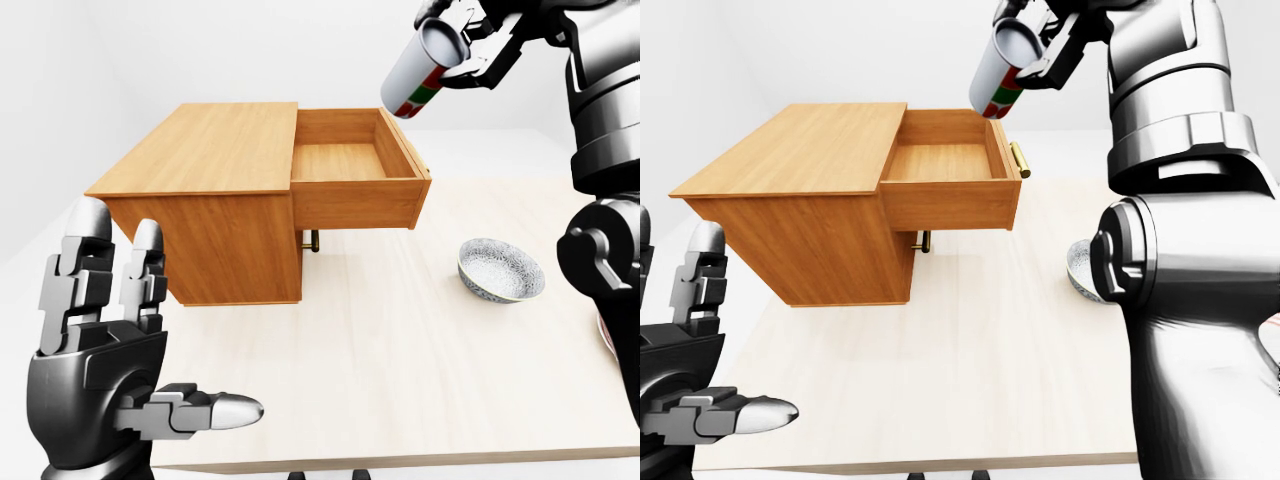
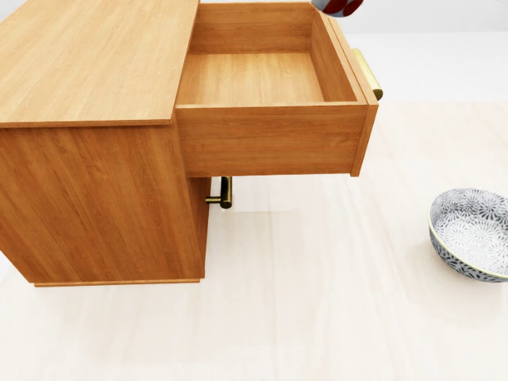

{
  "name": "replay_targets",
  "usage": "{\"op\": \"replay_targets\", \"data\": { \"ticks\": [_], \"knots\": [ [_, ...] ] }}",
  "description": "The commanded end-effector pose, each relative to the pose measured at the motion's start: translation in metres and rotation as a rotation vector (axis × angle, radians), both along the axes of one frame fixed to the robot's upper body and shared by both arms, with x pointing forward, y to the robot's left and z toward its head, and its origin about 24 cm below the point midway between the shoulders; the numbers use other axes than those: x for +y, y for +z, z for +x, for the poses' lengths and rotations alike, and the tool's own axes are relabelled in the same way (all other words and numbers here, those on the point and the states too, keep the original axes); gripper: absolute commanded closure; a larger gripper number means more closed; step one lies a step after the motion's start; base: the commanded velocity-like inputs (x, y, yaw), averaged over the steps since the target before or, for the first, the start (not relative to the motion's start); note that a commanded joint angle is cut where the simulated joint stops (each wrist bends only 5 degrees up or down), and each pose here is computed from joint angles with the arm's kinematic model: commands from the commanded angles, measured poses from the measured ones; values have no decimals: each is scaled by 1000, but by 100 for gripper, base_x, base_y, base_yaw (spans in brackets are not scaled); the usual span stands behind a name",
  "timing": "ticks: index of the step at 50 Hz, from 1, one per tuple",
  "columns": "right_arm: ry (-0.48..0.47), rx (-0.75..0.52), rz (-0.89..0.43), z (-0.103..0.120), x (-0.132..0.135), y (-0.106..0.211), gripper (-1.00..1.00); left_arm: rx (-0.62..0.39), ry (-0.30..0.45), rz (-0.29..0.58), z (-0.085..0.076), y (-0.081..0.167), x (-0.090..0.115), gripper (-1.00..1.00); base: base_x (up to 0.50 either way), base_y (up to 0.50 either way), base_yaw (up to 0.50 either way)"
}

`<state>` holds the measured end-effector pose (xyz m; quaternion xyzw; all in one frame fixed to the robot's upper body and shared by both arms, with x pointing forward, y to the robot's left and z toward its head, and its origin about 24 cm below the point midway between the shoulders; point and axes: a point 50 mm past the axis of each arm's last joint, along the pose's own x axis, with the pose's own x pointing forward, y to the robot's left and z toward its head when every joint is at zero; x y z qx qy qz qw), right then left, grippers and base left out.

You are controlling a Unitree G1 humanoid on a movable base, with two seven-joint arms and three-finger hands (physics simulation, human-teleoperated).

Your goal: Put the ketchup in the top drawer of the cabinet.

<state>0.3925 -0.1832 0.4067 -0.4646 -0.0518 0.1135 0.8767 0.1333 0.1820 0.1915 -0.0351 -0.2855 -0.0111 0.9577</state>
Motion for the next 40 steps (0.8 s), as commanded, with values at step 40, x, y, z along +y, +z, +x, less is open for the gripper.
{"op": "replay_targets", "data": {
  "ticks": [40],
  "knots": [
    [11,112,96,13,-10,-39,100,1,-1,-6,0,1,1,-100,0,0,0]
  ]
}}
